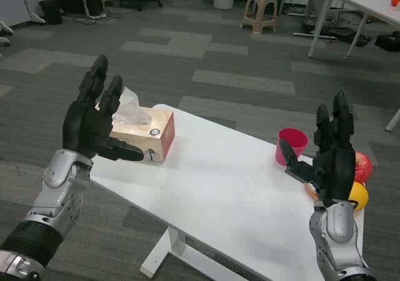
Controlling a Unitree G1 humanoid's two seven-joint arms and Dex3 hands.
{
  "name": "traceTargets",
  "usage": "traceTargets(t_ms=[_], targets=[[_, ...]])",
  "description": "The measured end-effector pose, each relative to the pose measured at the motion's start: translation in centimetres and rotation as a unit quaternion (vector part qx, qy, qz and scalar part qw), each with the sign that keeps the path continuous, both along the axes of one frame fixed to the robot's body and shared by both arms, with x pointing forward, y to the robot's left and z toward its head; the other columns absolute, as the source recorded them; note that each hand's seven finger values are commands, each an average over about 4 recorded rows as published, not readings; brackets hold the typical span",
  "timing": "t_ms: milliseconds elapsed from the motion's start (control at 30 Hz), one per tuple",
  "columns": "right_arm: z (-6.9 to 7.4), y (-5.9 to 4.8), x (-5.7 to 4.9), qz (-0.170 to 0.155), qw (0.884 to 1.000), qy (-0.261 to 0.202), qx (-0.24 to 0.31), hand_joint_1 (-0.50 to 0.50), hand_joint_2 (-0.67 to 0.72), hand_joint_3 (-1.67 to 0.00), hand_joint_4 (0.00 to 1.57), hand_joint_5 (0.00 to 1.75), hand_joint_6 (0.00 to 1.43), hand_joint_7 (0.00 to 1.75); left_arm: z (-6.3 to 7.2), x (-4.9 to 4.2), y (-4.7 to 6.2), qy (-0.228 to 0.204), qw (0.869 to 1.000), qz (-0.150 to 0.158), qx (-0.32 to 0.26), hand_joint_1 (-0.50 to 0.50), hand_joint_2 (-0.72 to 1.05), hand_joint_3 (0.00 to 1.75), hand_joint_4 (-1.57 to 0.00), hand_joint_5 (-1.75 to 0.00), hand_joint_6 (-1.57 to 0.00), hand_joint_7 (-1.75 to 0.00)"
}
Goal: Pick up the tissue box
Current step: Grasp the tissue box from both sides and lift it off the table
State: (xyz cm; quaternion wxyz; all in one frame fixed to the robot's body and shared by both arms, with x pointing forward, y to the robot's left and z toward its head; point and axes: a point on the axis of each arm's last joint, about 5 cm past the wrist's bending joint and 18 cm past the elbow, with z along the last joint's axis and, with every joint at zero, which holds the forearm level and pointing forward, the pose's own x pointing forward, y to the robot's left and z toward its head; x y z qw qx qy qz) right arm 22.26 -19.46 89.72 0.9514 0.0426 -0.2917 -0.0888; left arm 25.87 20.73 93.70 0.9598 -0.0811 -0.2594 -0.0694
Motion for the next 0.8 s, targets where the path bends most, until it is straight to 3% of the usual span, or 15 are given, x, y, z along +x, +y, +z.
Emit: traceTargets(t_ms=[133, 233, 800], targets=[[0.2, 1.5, 0.0, 0.024, 1.000, -0.016, 0.011, 0.12, -0.41, -0.56, 0.26, 0.10, 0.00, 0.07, 0.7, -1.19, -0.6, -0.026, 0.999, 0.017, -0.026, 0.50, -0.28, 0.00, 0.00, 0.00, 0.00, 0.00], [0.5, 2.3, 0.3, 0.037, 0.999, -0.026, 0.015, 0.12, -0.41, -0.56, 0.24, 0.15, 0.00, 0.07, 0.9, -1.44, -0.7, -0.035, 0.999, 0.021, -0.033, 0.50, -0.28, 0.00, 0.00, 0.00, 0.00, 0.00], [0.7, 2.4, 0.4, 0.038, 0.999, -0.030, 0.017, 0.12, -0.41, -0.56, 0.26, 0.15, 0.00, 0.07, 0.8, -1.53, -0.5, -0.031, 0.998, 0.027, -0.036, 0.50, -0.28, 0.00, 0.00, 0.00, 0.00, 0.00]])
